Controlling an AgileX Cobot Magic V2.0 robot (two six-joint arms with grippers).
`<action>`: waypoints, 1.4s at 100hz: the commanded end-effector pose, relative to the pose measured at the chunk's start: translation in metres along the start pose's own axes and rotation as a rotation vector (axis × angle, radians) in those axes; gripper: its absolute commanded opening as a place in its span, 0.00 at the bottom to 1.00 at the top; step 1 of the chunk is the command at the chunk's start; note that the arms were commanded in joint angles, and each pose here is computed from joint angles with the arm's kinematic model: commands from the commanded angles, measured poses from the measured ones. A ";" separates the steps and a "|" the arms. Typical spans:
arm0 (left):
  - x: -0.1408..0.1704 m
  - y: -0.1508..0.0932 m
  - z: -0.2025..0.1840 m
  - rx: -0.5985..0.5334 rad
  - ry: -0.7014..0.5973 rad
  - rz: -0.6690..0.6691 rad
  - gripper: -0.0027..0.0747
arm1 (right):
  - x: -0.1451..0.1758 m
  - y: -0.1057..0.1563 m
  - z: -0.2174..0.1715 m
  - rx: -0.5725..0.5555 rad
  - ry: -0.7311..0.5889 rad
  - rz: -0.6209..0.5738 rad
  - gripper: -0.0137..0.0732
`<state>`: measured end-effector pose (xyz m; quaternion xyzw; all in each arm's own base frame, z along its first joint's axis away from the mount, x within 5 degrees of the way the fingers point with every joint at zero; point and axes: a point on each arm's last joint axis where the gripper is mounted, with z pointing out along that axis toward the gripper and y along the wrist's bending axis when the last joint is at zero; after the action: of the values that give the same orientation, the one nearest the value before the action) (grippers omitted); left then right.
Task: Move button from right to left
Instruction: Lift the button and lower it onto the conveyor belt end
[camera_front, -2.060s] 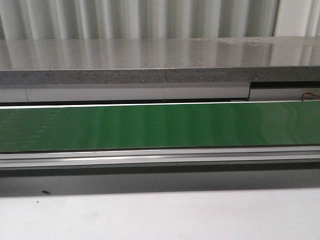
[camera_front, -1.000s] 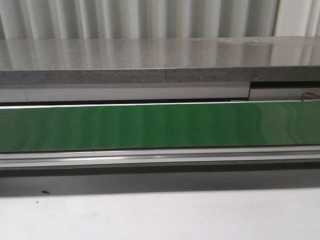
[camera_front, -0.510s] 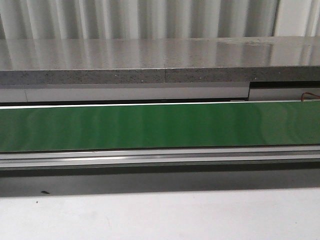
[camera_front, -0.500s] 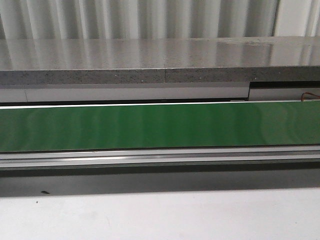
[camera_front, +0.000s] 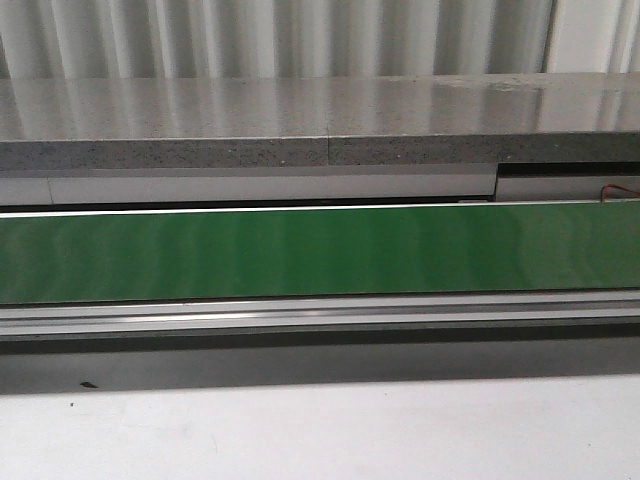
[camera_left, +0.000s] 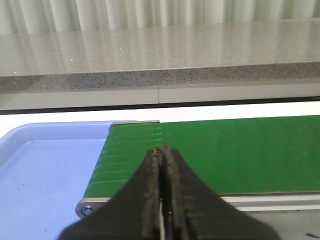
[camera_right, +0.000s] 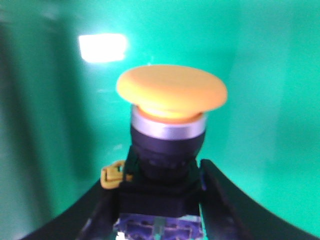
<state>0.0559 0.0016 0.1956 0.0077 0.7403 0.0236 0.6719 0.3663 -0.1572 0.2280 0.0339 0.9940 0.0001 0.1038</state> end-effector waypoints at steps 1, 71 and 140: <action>0.005 0.000 0.000 -0.002 -0.069 -0.004 0.01 | -0.003 0.017 -0.055 0.004 -0.127 -0.022 0.35; 0.005 0.000 0.000 -0.002 -0.069 -0.004 0.01 | 0.020 0.129 -0.034 -0.120 -0.023 -0.043 0.35; 0.005 0.000 0.000 -0.002 -0.069 -0.004 0.01 | 0.041 0.148 -0.072 -0.147 -0.207 -0.097 0.81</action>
<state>0.0559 0.0016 0.1956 0.0077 0.7403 0.0236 0.6719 0.3337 -0.0153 0.2621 -0.0060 0.9875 0.0636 0.1440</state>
